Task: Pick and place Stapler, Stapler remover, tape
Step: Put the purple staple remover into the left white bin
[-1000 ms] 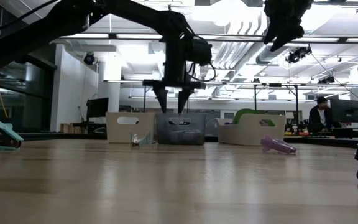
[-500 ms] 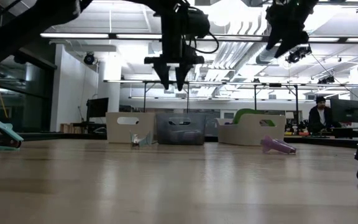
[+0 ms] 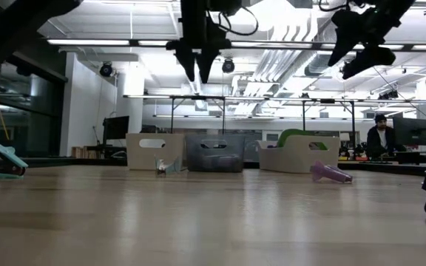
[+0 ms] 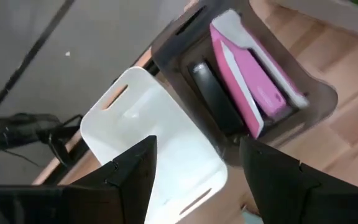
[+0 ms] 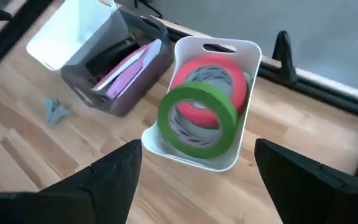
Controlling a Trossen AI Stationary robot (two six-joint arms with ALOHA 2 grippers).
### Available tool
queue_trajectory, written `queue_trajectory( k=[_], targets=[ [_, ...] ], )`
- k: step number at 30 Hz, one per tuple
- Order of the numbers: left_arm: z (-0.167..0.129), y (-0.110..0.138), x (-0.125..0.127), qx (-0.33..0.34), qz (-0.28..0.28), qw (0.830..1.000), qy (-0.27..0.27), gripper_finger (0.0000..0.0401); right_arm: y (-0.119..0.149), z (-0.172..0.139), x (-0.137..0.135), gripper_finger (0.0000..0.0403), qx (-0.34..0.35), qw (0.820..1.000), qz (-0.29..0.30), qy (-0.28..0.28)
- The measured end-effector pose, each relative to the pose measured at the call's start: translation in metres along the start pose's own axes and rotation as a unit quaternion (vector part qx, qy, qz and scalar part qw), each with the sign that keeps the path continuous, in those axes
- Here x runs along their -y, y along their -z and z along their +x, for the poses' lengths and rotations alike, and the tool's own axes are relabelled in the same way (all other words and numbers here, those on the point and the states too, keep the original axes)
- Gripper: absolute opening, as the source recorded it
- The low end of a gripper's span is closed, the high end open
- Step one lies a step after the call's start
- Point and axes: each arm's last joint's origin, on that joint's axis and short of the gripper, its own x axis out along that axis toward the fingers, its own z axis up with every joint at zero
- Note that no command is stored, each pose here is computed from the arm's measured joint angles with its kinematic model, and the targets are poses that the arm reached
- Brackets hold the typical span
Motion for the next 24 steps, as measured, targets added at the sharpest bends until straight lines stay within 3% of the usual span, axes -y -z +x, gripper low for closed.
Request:
queue_trajectory(
  k=[9,24],
  targets=[
    [-0.014,0.004,-0.001,0.009,0.031,0.999,0.018,0.0224,0.021,0.004,-0.017,0.0304,0.033,0.999,0.019,-0.039],
    [-0.037,0.017,0.023,0.023,0.065,0.996,0.051,0.0224,0.031,0.029,-0.065,0.0304,0.029,0.998,-0.017,-0.050]
  ],
)
